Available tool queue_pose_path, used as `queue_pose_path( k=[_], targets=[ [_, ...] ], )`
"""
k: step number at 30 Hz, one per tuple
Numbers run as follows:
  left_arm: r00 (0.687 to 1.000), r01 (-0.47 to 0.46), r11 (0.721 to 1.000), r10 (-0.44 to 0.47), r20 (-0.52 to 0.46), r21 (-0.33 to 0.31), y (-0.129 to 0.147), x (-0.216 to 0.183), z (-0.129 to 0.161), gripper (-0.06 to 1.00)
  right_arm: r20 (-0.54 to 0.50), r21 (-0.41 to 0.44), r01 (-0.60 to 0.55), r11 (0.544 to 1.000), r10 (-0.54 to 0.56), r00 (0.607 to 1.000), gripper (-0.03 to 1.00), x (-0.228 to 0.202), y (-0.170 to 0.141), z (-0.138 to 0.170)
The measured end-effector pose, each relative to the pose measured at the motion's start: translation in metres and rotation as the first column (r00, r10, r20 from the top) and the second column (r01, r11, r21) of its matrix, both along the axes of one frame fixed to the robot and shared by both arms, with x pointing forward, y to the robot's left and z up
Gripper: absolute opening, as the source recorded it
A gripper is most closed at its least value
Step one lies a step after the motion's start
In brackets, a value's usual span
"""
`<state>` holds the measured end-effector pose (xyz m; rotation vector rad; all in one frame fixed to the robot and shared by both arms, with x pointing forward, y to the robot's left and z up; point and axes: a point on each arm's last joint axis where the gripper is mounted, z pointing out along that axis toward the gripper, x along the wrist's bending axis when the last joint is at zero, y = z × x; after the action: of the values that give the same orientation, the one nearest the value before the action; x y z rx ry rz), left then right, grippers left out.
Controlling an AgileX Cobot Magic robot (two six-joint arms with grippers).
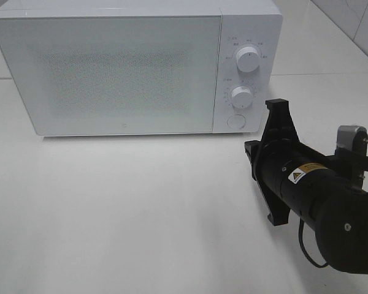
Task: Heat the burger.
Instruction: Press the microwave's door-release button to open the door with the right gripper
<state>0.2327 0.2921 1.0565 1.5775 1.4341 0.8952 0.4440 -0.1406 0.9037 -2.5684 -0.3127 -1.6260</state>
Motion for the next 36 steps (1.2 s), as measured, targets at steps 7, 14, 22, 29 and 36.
queue_pose_path(
  k=[7,14,22,29,36],
  targets=[
    [1.0,0.0,1.0,0.0,0.0,0.0,0.0,0.0,0.0,0.97,0.025,0.02,0.024,1.0,-0.024,0.999,0.0,0.01,-0.001,0.005],
    [1.0,0.0,1.0,0.0,0.0,0.0,0.0,0.0,0.0,0.97,0.033,0.01,0.055,0.998,-0.055,0.998,0.0,0.026,-0.006,0.002],
    [1.0,0.0,1.0,0.0,0.0,0.0,0.0,0.0,0.0,0.97,0.013,0.009,0.063,0.998,-0.063,0.998,0.0,0.043,0.003,-0.013],
    [1.0,0.0,1.0,0.0,0.0,0.0,0.0,0.0,0.0,0.97,-0.007,0.028,0.099,0.995,-0.099,0.995,0.0,0.069,0.007,-0.024],
    [1.0,0.0,1.0,0.0,0.0,0.0,0.0,0.0,0.0,0.97,-0.004,0.033,0.113,0.993,-0.113,0.994,0.0,0.083,0.009,-0.028]
  ],
)
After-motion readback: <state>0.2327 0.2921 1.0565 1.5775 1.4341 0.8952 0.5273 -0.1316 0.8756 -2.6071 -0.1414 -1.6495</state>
